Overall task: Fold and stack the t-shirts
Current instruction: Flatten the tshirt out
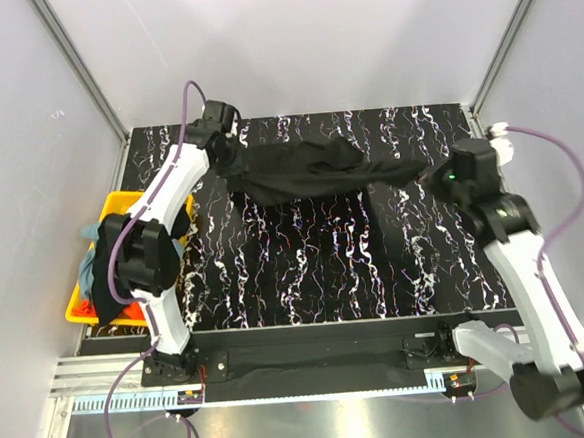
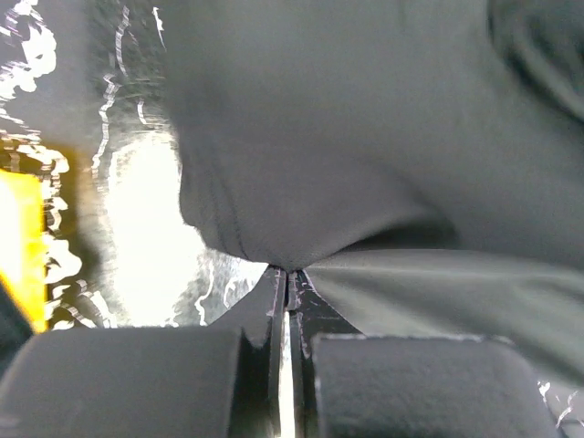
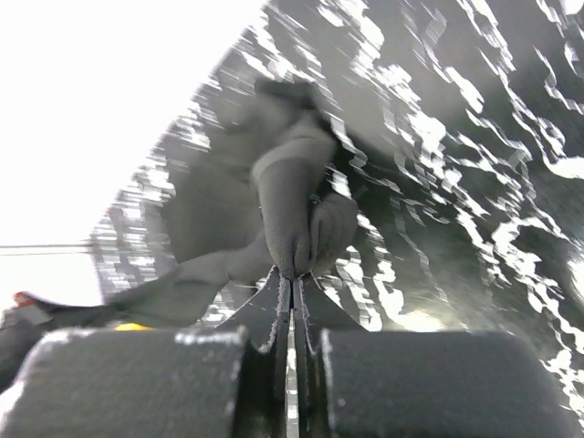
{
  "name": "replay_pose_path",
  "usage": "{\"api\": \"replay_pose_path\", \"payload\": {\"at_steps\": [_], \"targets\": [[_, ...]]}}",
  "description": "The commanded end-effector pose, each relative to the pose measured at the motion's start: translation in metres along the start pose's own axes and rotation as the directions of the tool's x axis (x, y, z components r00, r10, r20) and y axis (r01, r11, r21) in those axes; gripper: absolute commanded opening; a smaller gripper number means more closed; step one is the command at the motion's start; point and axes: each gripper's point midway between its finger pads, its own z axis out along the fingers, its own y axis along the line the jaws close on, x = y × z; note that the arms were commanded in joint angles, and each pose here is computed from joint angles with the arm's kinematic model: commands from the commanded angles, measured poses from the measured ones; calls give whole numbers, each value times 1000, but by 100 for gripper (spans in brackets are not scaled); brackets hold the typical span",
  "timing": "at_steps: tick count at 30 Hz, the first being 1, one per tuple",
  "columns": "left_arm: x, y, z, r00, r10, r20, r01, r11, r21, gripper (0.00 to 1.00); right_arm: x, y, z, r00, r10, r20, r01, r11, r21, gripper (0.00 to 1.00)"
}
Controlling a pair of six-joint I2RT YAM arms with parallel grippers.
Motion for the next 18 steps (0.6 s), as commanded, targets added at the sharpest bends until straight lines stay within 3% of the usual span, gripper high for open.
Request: {"api": "replay_pose_path", "payload": {"at_steps": [1, 6, 10, 13, 15, 18], "targets": [[-11, 0, -42, 997, 55, 59, -55, 998, -1, 0, 3, -17, -30, 999, -35, -21, 36, 999, 28, 0], [-11, -9, -92, 987, 80, 137, -89, 994, 59, 0, -28, 7, -69, 995, -72, 67, 78, 993, -92, 0], [-1, -23, -111, 988, 76, 134, -97, 982, 163, 0, -29, 2, -70, 985, -169, 34, 170, 985, -39, 0], [14, -32, -107, 993, 88, 77, -104, 967, 231, 0, -4, 1, -59, 966, -242, -92, 237, 970, -61, 0], [22, -25, -95, 995, 94, 45, -101, 975, 200, 0, 24, 1, -56, 933, -285, -221, 265, 957, -117, 0], [26, -20, -71, 993, 115, -2, -113, 978, 176, 0, 46, -9, -48, 892, -323, -316, 299, 946, -125, 0]]}}
